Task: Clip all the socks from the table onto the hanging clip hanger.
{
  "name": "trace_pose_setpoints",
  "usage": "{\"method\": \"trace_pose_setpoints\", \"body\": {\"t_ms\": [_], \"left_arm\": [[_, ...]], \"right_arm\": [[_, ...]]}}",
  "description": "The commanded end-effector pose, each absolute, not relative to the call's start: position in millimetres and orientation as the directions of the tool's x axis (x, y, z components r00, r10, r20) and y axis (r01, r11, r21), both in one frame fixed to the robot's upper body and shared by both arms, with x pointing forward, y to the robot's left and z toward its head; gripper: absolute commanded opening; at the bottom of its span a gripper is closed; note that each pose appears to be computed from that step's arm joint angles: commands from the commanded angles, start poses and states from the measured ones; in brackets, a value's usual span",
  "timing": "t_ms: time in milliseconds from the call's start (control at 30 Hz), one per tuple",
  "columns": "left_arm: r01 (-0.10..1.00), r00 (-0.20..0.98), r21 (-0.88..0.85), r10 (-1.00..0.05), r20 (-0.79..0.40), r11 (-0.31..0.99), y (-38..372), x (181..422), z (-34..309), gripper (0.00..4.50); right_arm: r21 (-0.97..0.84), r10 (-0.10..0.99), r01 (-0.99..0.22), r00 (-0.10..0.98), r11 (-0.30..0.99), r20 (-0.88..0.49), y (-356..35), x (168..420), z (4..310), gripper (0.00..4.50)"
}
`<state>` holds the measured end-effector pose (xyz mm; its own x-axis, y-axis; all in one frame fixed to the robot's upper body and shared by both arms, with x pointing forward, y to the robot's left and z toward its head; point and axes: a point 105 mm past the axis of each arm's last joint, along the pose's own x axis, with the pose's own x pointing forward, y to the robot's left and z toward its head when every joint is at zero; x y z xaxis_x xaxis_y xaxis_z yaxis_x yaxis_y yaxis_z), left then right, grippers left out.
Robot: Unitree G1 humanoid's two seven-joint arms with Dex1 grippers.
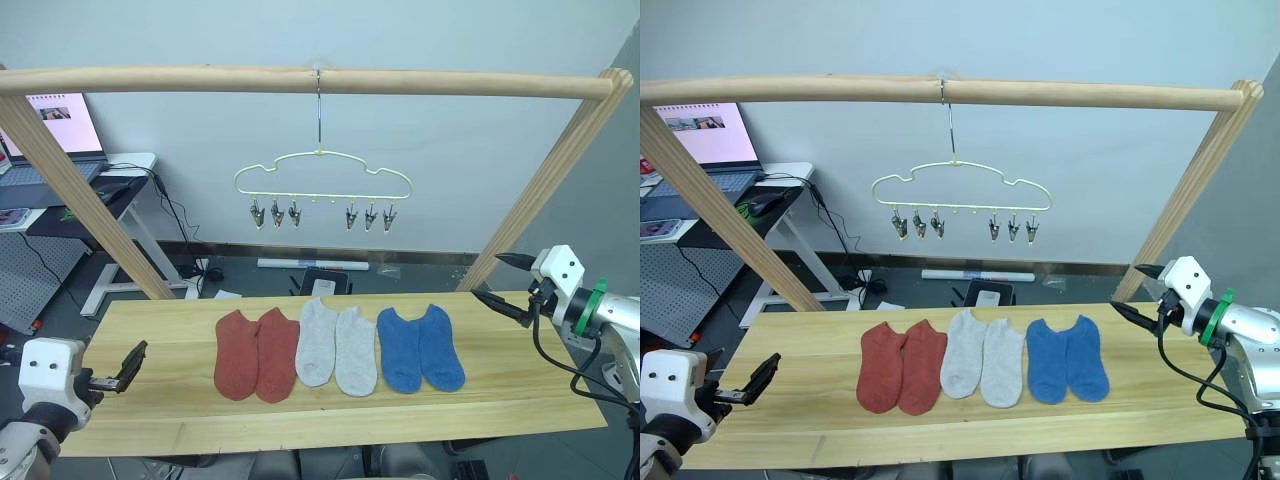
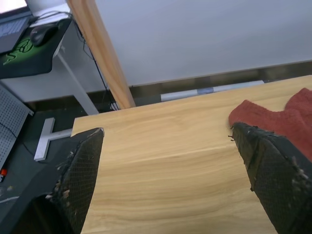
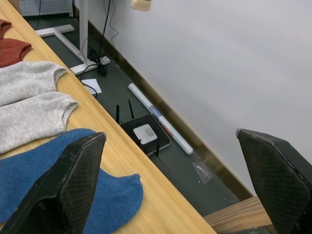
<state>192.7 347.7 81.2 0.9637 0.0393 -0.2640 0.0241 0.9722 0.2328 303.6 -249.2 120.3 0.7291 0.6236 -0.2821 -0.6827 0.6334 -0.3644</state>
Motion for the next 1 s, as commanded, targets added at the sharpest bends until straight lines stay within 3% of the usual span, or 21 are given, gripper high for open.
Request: {"method": "trace_pose_setpoints", "body": {"t_ms": [33, 200, 500, 700, 900, 1000], "left_arm": [[0.037, 0.981, 0.272, 0.017, -0.195, 0.962, 343, 196, 97, 4.50], [0.028, 0.987, 0.299, 0.022, -0.162, 0.954, 338, 204, 99, 4.50], [0.150, 0.988, 0.156, -0.141, -0.067, 0.976, 282, 242, 105, 4.50], [0.161, 0.987, 0.106, -0.163, 0.013, 0.981, 269, 264, 119, 4.50], [0.184, 0.981, 0.079, -0.188, 0.041, 0.980, 262, 281, 124, 2.69], [0.205, 0.975, 0.075, -0.210, 0.067, 0.976, 256, 289, 131, 2.69]], "right_arm": [[-0.392, 0.651, -0.679, 0.725, 0.621, -0.225, -239, 303, 137, 4.49], [-0.403, 0.688, -0.690, 0.704, 0.601, -0.180, -220, 301, 147, 4.49], [-0.373, 0.820, -0.779, 0.567, 0.505, -0.073, -151, 281, 182, 4.49], [-0.356, 0.832, -0.782, 0.554, 0.512, -0.020, -131, 276, 196, 4.49], [-0.344, 0.827, -0.780, 0.562, 0.523, -0.018, -126, 268, 197, 4.50], [-0.343, 0.825, -0.778, 0.564, 0.525, -0.017, -124, 264, 198, 4.50]]}}
